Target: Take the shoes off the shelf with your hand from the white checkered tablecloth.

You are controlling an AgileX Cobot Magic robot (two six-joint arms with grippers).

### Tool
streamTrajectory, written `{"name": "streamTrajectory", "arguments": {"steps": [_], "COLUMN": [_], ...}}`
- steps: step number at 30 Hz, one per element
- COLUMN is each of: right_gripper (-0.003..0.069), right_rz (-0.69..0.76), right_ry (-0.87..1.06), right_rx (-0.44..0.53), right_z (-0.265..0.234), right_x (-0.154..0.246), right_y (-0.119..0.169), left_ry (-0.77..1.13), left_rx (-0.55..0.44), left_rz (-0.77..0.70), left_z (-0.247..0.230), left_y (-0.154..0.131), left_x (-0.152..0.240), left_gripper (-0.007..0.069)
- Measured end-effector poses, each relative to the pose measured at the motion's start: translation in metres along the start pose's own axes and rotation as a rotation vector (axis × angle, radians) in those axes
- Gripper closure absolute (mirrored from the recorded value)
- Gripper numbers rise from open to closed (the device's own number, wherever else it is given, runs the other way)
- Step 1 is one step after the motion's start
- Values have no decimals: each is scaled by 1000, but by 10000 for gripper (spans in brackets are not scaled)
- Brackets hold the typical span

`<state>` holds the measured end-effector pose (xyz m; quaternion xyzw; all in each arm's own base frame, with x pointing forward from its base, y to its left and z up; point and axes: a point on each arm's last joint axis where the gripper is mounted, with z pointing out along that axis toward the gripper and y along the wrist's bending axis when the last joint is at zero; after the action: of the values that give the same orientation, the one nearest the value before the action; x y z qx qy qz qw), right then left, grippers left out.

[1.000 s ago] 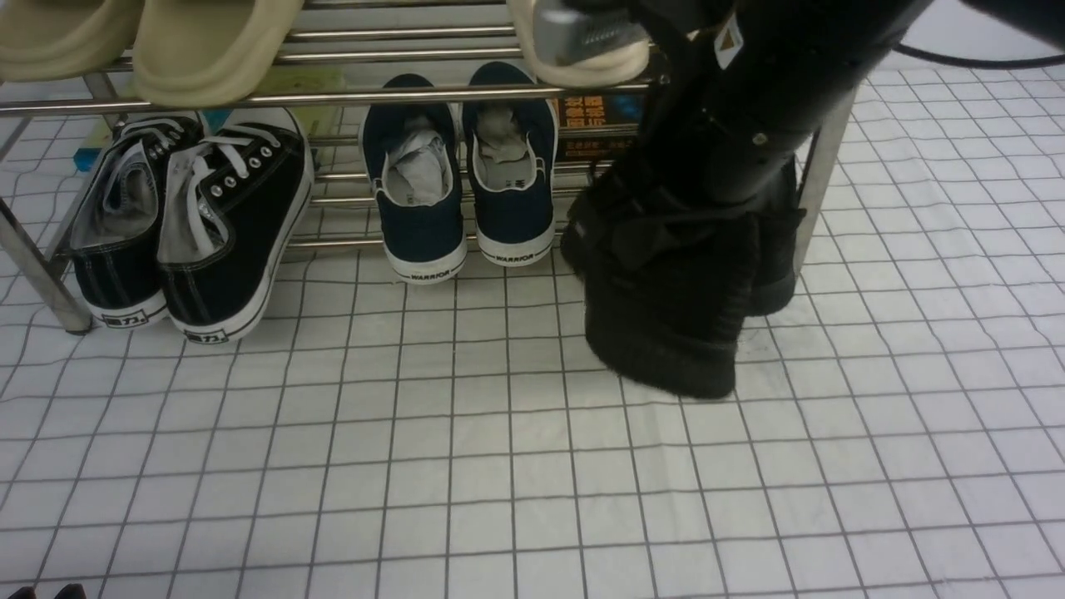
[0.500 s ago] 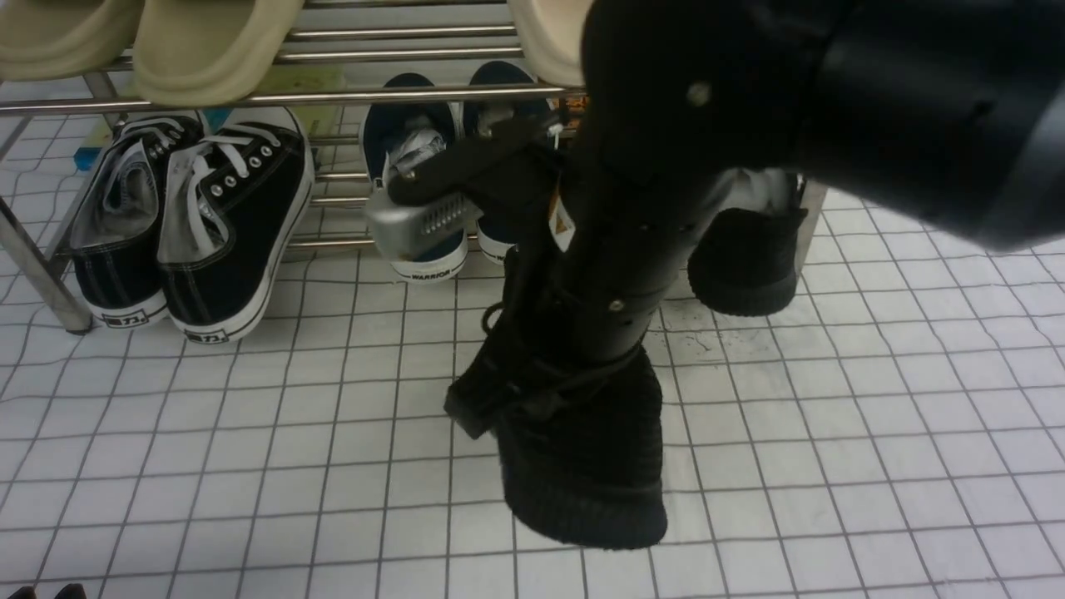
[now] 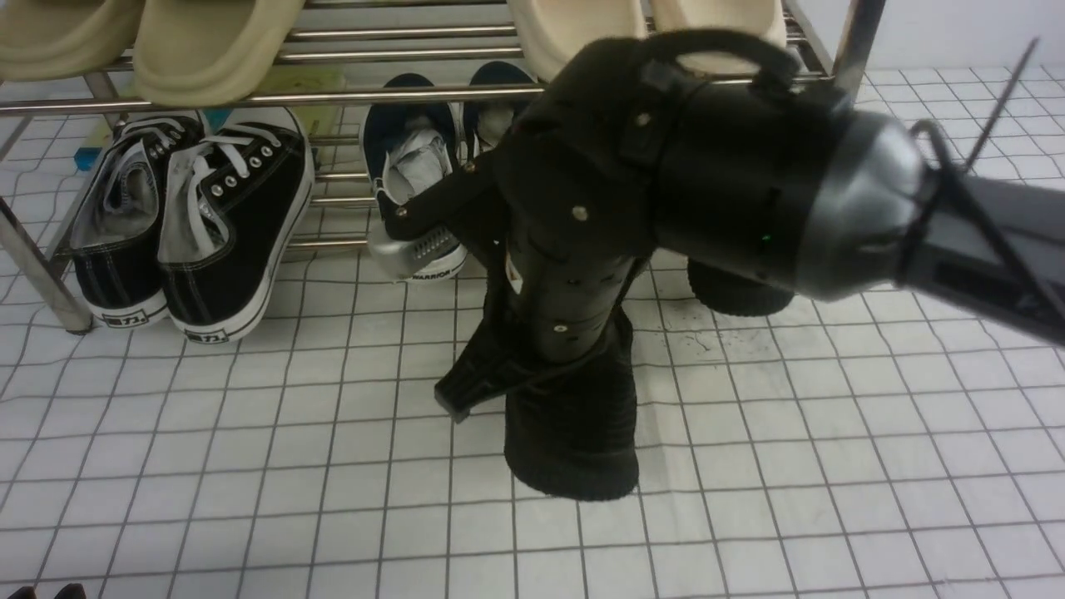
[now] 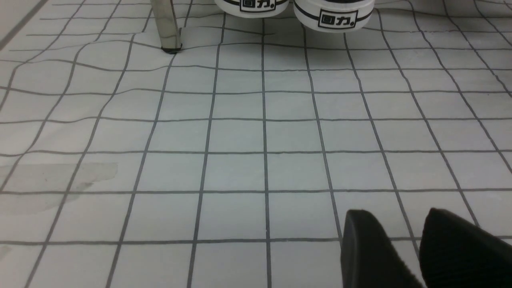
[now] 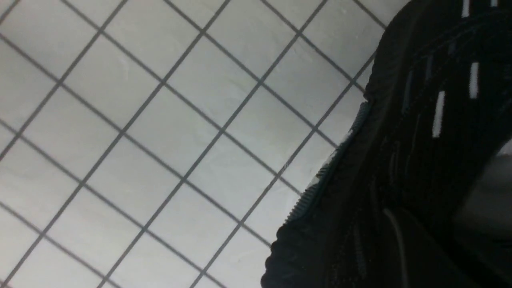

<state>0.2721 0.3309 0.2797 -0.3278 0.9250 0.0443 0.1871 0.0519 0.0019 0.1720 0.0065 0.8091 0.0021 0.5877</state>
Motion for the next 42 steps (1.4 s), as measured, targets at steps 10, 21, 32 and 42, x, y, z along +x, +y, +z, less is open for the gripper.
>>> {"name": "streamTrajectory", "arguments": {"steps": [10, 21, 32, 42], "right_gripper": [460, 671, 397, 92], "right_rz": [88, 69, 299, 352], "right_ry": [95, -7, 29, -13], "right_rx": [-84, -48, 132, 183], "right_z": [26, -22, -4, 19], "right_x": [4, -29, -24, -25], "right_y": [11, -55, -160, -200], "left_ry": [0, 0, 0, 0], "left_rx": [0, 0, 0, 0], "left_rz": [0, 0, 0, 0], "left_z": [0, 0, 0, 0], "left_y": [0, 0, 0, 0], "left_x": [0, 0, 0, 0], "left_gripper": [386, 386, 386, 386]}}
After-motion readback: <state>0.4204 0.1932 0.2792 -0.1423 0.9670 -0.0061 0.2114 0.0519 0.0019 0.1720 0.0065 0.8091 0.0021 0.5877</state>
